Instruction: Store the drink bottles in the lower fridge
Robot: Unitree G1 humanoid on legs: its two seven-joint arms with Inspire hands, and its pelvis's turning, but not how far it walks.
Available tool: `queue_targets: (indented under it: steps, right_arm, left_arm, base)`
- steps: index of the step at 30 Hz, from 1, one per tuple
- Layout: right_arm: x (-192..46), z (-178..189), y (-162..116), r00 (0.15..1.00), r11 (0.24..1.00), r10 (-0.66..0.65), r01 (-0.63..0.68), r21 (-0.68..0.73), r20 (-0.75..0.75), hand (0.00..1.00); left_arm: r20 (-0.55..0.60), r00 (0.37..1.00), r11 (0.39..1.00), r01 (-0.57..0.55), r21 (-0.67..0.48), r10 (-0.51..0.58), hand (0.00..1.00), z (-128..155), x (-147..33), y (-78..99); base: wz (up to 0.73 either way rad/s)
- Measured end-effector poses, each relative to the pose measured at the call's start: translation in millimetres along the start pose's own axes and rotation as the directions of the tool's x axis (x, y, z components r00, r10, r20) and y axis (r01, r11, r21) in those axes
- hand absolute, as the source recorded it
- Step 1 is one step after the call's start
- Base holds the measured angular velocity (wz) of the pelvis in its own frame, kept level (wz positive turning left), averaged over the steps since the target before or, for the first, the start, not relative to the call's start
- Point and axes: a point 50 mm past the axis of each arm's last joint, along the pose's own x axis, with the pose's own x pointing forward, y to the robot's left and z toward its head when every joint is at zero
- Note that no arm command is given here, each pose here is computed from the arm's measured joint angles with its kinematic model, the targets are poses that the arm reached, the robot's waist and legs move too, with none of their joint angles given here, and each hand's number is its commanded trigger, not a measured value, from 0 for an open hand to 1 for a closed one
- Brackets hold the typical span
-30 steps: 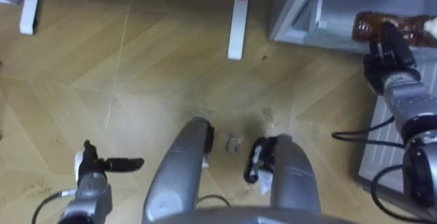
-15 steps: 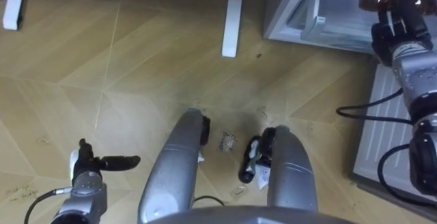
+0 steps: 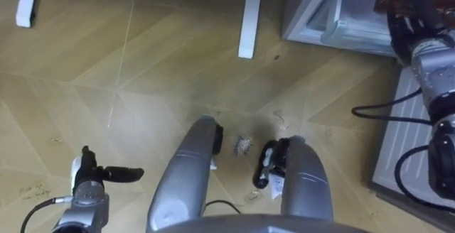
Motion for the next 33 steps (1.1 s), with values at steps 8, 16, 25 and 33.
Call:
queue_targets:
  steps: [8,16,25,33]
  right_arm:
    - [1.4,-6.6,-15.6,1.0,0.997,-0.017,0.015,-0.071,-0.023,0.0]
    - [1.8,-9.8,-22.1,0.999,0.994,-0.019,0.014,-0.11,-0.039,0.0]
    - [1.3,-15.0,-33.9,0.997,0.99,-0.024,0.013,-0.141,-0.078,0.0]
    - [-5.7,-22.1,-71.5,0.993,0.982,-0.004,-0.018,-0.187,-0.119,0.0]
  left_arm:
    - [0.001,0.999,0.999,0.035,0.0,-0.035,0.0,-0.4,-0.3,-1.6]
    - [-0.016,0.998,0.998,0.058,0.004,-0.058,0.0,-4.5,-0.1,-1.9]
    - [-0.024,0.997,0.997,0.071,-0.002,-0.071,0.0,-7.4,-0.5,-0.6]
    - [-0.053,0.994,0.995,0.093,-0.024,-0.095,0.0,-14.2,0.6,3.2]
  base:
    - [-0.02]
    - [0.01]
    - [-0.01]
    - [-0.01]
